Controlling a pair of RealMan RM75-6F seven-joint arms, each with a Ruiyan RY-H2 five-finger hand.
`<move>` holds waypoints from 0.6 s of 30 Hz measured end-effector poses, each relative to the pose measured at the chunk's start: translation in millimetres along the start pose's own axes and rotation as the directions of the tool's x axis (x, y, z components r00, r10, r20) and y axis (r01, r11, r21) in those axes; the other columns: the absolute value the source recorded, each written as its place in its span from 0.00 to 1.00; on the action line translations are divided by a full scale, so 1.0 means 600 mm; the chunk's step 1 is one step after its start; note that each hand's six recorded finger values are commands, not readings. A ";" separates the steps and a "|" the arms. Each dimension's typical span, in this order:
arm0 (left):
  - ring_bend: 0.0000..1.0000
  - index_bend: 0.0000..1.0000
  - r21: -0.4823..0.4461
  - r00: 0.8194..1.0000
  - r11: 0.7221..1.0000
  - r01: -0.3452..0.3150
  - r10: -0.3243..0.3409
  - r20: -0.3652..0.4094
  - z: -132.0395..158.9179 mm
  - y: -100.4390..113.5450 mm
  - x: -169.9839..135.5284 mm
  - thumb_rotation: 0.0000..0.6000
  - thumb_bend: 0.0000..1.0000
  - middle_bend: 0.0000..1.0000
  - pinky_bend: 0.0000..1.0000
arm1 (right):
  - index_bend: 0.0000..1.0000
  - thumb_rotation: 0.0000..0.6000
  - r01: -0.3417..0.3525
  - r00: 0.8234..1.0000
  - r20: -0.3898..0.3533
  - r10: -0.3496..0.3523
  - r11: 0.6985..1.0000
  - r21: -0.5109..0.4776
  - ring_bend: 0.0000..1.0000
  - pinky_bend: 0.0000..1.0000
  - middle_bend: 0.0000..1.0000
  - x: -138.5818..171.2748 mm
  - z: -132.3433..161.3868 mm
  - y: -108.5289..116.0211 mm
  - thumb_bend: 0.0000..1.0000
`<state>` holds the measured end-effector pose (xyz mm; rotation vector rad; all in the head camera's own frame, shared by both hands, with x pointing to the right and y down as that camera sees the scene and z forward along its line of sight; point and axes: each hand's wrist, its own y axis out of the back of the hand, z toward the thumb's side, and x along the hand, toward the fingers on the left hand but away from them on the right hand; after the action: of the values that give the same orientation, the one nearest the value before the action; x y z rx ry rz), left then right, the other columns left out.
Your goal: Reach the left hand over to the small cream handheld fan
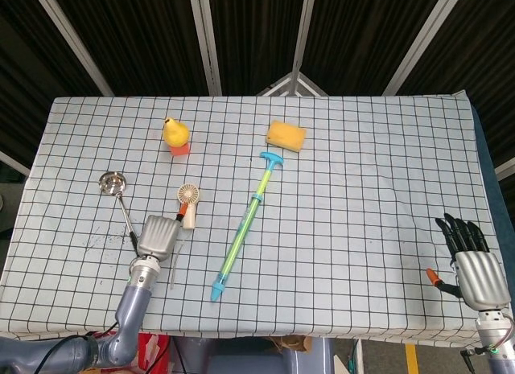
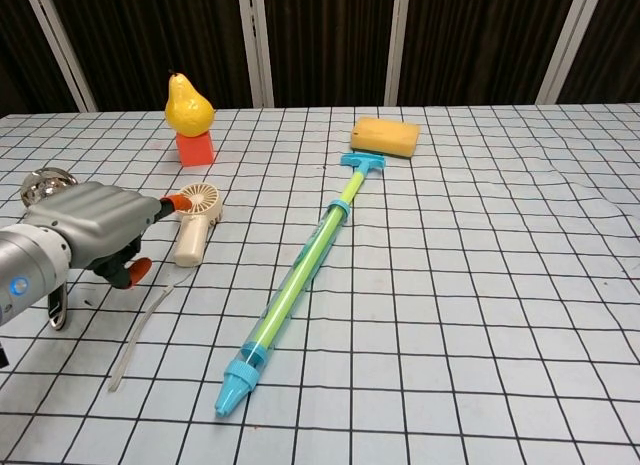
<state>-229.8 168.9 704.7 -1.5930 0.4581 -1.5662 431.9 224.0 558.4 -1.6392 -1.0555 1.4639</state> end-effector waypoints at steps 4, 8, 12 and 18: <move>0.65 0.09 0.008 1.000 1.000 0.001 -0.001 0.001 0.003 -0.003 -0.001 1.00 0.68 0.90 0.59 | 0.06 1.00 0.000 1.000 0.001 0.000 1.000 0.001 0.00 0.00 0.00 0.000 0.000 0.000 0.28; 0.65 0.09 0.015 1.000 1.000 0.000 0.000 -0.004 0.002 -0.005 -0.001 1.00 0.68 0.90 0.59 | 0.06 1.00 0.000 1.000 0.001 0.000 1.000 0.002 0.00 0.00 0.00 0.000 0.000 0.000 0.28; 0.65 0.10 0.015 1.000 1.000 0.002 -0.002 -0.009 0.001 -0.006 0.001 1.00 0.68 0.90 0.59 | 0.06 1.00 0.001 1.000 0.002 -0.001 1.000 0.002 0.00 0.00 0.00 0.000 0.000 0.000 0.28; 0.65 0.10 0.015 1.000 1.000 0.002 -0.002 -0.014 0.002 -0.007 0.004 1.00 0.68 0.90 0.59 | 0.06 1.00 0.000 1.000 0.001 0.000 1.000 0.001 0.00 0.00 0.00 0.000 0.000 0.000 0.28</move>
<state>-229.2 170.1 709.4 -1.5723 0.4512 -1.5794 431.9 224.0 558.5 -1.6377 -1.0555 1.4653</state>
